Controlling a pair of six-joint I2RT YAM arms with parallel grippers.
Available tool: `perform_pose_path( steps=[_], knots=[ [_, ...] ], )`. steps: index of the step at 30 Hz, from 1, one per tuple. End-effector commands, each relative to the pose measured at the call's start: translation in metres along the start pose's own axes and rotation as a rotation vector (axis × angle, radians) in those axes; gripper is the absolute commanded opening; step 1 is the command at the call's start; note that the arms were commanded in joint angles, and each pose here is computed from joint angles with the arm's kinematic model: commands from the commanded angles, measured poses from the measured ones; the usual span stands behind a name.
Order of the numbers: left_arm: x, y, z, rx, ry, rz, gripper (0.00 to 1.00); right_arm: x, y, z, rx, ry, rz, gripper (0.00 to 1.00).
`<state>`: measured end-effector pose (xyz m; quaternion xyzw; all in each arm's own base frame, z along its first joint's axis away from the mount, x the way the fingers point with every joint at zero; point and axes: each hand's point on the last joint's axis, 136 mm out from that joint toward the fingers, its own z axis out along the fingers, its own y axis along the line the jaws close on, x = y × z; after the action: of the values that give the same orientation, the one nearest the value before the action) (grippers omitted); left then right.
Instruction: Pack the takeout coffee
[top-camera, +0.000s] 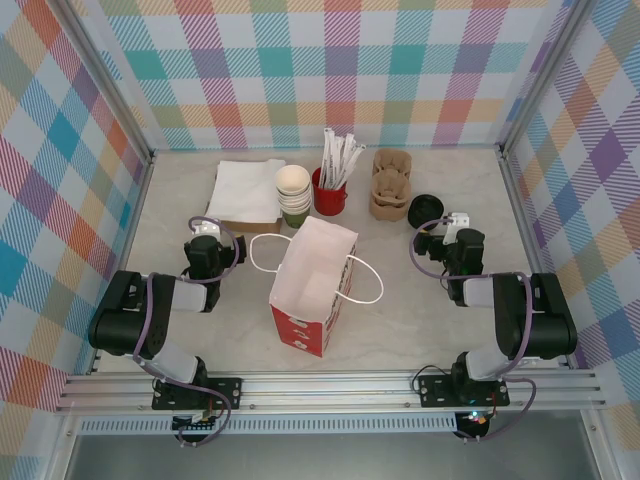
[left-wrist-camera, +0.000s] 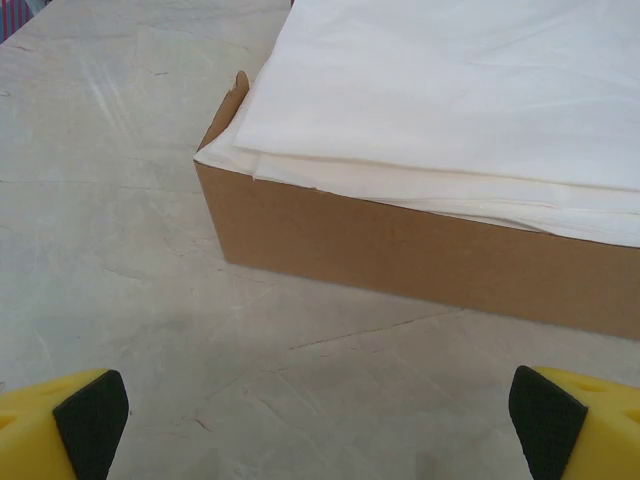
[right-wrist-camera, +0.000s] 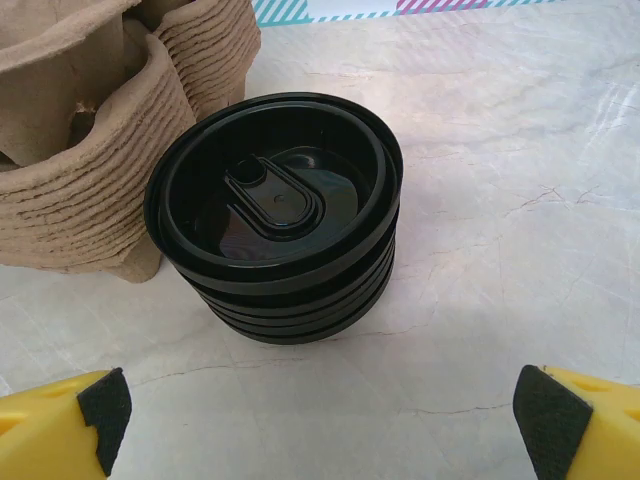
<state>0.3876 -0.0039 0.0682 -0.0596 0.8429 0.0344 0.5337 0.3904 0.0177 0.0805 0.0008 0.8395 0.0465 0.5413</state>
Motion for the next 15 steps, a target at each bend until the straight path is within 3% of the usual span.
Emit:
perform_pose_path(
  steps=[1, 15],
  knots=[
    [-0.0141, 0.0011, 0.0021, 0.008, -0.039, -0.015, 1.00, -0.0124, 0.0028, 0.0021, -0.020, -0.033, -0.015, 1.00],
    [-0.0145, 0.0004, 0.0023, 0.012, -0.039, -0.017, 1.00, -0.0123, 0.0029, 0.0022, -0.024, -0.031, -0.011, 1.00]
  ],
)
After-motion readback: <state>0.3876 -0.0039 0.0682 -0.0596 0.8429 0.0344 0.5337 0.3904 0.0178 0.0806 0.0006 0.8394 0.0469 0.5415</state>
